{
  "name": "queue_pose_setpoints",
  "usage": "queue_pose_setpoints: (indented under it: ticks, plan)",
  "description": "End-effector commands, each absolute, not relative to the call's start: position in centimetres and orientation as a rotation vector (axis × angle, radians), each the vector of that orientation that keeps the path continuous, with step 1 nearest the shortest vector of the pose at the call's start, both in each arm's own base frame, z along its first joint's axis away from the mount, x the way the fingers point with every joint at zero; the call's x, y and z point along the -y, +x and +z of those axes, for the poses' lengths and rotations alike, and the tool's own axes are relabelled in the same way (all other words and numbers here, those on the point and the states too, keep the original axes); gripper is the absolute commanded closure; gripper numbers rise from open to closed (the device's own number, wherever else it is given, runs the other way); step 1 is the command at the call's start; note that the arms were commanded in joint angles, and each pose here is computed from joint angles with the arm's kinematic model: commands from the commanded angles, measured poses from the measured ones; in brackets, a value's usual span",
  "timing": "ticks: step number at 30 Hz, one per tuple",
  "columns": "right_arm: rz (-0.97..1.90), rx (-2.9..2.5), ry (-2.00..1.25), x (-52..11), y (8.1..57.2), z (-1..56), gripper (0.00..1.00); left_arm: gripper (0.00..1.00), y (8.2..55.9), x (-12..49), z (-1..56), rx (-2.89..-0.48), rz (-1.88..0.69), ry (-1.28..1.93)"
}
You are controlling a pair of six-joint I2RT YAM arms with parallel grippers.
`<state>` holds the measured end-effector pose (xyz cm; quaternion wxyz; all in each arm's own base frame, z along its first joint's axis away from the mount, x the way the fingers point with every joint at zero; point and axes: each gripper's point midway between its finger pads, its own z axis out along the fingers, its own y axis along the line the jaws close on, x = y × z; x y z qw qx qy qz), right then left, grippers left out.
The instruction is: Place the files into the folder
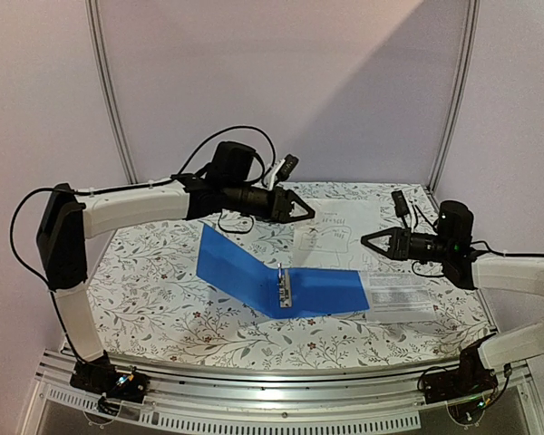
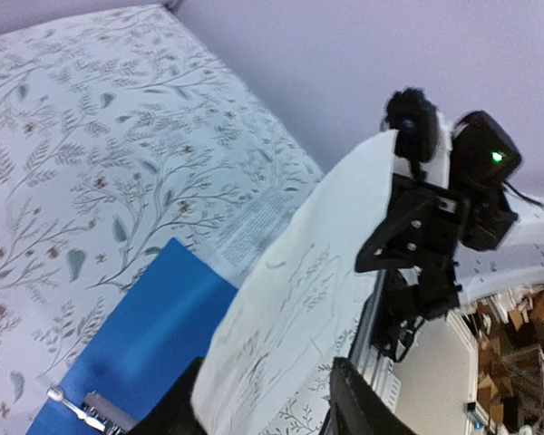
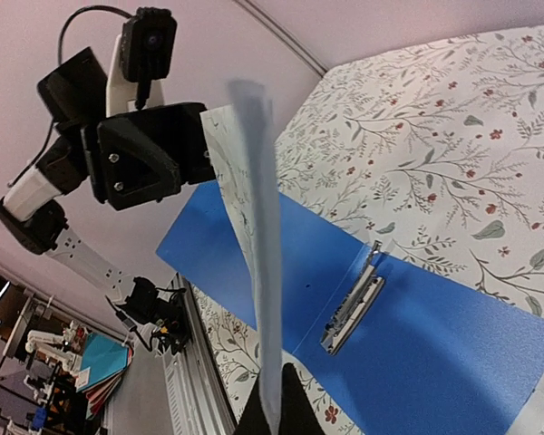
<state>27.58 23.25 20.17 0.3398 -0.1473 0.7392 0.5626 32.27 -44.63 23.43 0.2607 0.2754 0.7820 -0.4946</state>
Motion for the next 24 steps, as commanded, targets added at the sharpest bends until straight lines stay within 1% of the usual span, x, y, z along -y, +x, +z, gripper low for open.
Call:
queue_pose_setpoints:
  ticks: [1, 5, 8, 11, 15, 20, 24]
  plan:
    - [1.391, -2.181, -0.262, -23.1, 29.1, 16.0, 1.0, 0.53, 37.6, 39.1, 19.9, -2.297, -0.933, 0.597]
    - [1.385, -2.392, -0.154, -22.6, 28.1, 12.2, 1.0, 0.5, 40.6, 35.4, 19.5, -2.336, -0.765, 0.504]
    - [1.372, -2.54, -0.082, -22.1, 26.6, 9.5, 1.0, 0.5, 41.9, 34.5, 19.2, -2.356, -0.701, 0.503]
    - [1.345, -2.667, -0.033, -21.5, 25.1, 7.0, 1.0, 0.51, 42.7, 34.3, 18.7, -2.382, -0.711, 0.474]
    - [1.337, -2.787, 0.001, -21.1, 23.6, 3.9, 1.0, 0.51, 42.6, 33.8, 17.1, -2.397, -0.728, 0.453]
    - [1.343, -2.793, -0.005, -21.6, 24.2, 3.4, 1.0, 0.51, 42.3, 32.1, 15.9, -2.397, -0.677, 0.444]
    - [1.329, -2.784, -0.083, -22.4, 24.9, 3.4, 1.0, 0.51, 42.5, 31.5, 15.8, -2.379, -0.661, 0.44]
